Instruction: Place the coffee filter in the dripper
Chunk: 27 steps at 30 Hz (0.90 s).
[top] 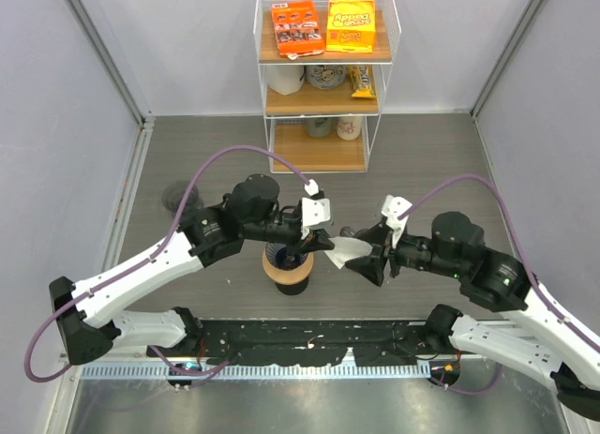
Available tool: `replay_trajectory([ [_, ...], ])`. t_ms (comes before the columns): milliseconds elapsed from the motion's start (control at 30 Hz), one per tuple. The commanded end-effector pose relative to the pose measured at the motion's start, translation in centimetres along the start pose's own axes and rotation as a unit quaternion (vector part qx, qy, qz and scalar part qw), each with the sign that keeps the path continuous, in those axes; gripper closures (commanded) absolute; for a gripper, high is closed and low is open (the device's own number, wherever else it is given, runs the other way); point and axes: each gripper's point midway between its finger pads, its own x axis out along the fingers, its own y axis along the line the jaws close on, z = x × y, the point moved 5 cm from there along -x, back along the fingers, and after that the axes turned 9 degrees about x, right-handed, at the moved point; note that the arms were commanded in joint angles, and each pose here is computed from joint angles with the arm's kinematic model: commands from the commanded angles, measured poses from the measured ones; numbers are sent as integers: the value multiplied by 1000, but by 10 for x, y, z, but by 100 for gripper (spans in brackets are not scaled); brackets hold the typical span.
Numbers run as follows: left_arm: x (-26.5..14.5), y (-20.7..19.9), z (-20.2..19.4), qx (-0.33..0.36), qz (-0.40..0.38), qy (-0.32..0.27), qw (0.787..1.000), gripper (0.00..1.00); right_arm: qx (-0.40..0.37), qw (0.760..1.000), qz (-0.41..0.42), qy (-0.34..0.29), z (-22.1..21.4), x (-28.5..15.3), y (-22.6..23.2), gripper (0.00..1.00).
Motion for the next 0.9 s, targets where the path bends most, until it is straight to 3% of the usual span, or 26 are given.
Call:
replay_trajectory([
  [0,-2,-6,16,22,-46,-20,998,100,0,999,51,16,9,12,12,42],
  [33,-3,-7,17,24,-49,-22,998,100,6,998,54,25,7,16,12,56],
  [100,-3,-7,15,27,-48,-19,998,100,17,998,60,31,6,20,13,70],
  [267,-3,-4,11,31,-38,-9,999,98,27,995,88,44,3,22,20,95],
  [333,-3,-3,11,28,-33,-7,999,84,41,995,82,43,3,19,21,95],
  [467,-5,-2,15,16,-16,-23,999,30,77,995,56,13,11,15,19,95],
  [533,-8,0,17,4,9,-35,999,12,110,994,27,-12,17,14,15,95],
  [600,-14,2,20,-11,44,-54,998,0,139,989,20,-38,23,12,15,95],
  [700,-27,14,26,-60,131,-85,986,0,170,982,18,-78,24,13,14,95],
  [767,-34,21,25,-132,190,-108,967,0,179,977,19,-115,30,13,13,95],
  [867,-39,17,30,-175,195,-147,954,0,197,962,48,-183,48,12,18,95],
])
